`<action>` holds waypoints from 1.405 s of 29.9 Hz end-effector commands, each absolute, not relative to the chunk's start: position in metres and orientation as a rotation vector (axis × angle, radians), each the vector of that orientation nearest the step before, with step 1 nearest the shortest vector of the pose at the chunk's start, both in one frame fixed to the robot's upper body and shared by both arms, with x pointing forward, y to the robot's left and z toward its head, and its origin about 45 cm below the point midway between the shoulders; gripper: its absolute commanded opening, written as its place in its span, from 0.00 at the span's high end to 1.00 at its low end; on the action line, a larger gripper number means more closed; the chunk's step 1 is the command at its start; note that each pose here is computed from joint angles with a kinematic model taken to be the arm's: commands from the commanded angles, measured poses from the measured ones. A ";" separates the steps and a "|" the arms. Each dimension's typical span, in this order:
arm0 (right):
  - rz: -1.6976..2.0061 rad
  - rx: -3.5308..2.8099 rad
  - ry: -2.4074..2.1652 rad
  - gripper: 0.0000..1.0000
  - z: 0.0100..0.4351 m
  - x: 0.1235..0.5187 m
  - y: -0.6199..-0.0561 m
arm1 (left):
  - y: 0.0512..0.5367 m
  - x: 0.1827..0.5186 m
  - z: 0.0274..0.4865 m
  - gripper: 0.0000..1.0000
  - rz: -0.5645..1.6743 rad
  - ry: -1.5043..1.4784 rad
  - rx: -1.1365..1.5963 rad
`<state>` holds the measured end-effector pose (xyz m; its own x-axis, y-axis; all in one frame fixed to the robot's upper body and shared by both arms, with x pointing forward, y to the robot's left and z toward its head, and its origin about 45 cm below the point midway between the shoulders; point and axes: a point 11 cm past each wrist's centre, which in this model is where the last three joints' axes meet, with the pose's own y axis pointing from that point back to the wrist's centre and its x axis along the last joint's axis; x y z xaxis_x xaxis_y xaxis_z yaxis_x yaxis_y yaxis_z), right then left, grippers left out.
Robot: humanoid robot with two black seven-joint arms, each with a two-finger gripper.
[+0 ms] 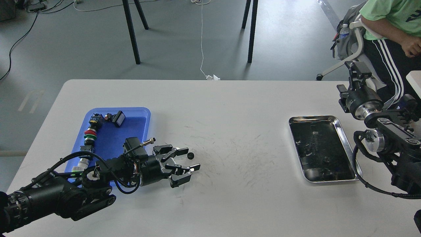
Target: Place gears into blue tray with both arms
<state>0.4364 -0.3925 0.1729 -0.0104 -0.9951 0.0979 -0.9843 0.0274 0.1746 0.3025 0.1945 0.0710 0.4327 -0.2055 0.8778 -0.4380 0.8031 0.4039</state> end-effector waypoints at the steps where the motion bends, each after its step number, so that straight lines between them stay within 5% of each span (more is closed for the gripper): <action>1: -0.084 2.065 -2.100 0.09 0.172 0.436 -0.392 | 0.194 0.303 0.071 0.27 0.159 -1.137 0.655; 16: -0.080 2.063 -2.099 0.08 0.173 0.436 -0.393 | 0.197 0.311 0.063 0.38 0.182 -1.150 0.689; 19: -0.080 2.065 -2.098 0.08 0.173 0.436 -0.393 | 0.197 0.310 0.063 0.50 0.180 -1.157 0.689; 42: -0.081 2.062 -2.099 0.08 0.172 0.436 -0.393 | 0.197 0.310 0.062 0.63 0.178 -1.156 0.689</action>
